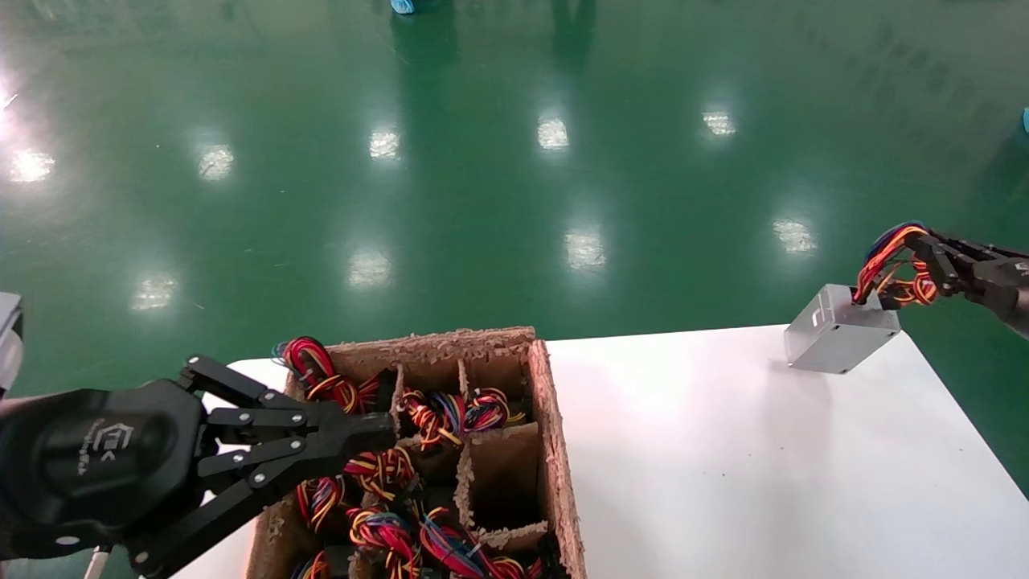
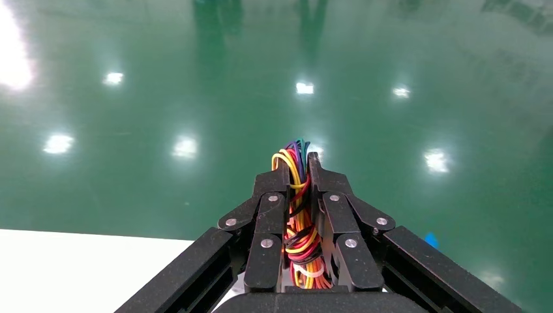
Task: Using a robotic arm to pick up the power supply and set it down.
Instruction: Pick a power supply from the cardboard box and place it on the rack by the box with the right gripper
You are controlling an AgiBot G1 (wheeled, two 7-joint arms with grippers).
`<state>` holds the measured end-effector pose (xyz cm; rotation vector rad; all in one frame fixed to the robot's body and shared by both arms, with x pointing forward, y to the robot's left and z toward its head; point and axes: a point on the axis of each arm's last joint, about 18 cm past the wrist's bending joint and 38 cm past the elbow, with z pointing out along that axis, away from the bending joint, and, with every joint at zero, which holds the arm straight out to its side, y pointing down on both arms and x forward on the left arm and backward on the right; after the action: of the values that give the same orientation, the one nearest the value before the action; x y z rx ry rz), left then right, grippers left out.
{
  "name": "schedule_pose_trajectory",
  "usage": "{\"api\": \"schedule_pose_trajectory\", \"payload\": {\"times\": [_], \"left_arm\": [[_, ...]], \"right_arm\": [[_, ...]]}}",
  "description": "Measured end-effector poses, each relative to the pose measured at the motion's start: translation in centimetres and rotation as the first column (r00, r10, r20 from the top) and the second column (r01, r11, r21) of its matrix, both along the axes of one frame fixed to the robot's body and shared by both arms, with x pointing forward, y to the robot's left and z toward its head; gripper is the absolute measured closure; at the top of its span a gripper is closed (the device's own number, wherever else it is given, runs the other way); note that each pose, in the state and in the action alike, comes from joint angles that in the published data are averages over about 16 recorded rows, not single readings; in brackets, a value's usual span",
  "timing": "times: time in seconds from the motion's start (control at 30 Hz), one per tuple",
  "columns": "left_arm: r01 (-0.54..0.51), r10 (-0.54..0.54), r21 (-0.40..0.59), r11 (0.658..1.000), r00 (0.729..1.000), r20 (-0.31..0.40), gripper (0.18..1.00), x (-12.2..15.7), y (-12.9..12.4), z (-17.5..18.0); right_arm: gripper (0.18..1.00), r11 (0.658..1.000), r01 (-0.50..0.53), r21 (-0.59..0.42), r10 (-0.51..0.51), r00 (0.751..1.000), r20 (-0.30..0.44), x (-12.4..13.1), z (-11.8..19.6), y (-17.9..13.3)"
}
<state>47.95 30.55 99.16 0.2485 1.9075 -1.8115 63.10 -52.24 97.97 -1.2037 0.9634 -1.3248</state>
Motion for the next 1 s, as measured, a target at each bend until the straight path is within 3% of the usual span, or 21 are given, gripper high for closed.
{"api": "schedule_pose_trajectory", "payload": {"times": [1.0], "left_arm": [[0.000, 0.000, 0.000, 1.000, 1.000, 0.000, 0.993, 0.0, 0.0, 0.0]], "right_arm": [[0.953, 0.989, -0.079, -0.126, 0.069, 0.994, -0.080, 1.5, -0.9, 1.3]]}}
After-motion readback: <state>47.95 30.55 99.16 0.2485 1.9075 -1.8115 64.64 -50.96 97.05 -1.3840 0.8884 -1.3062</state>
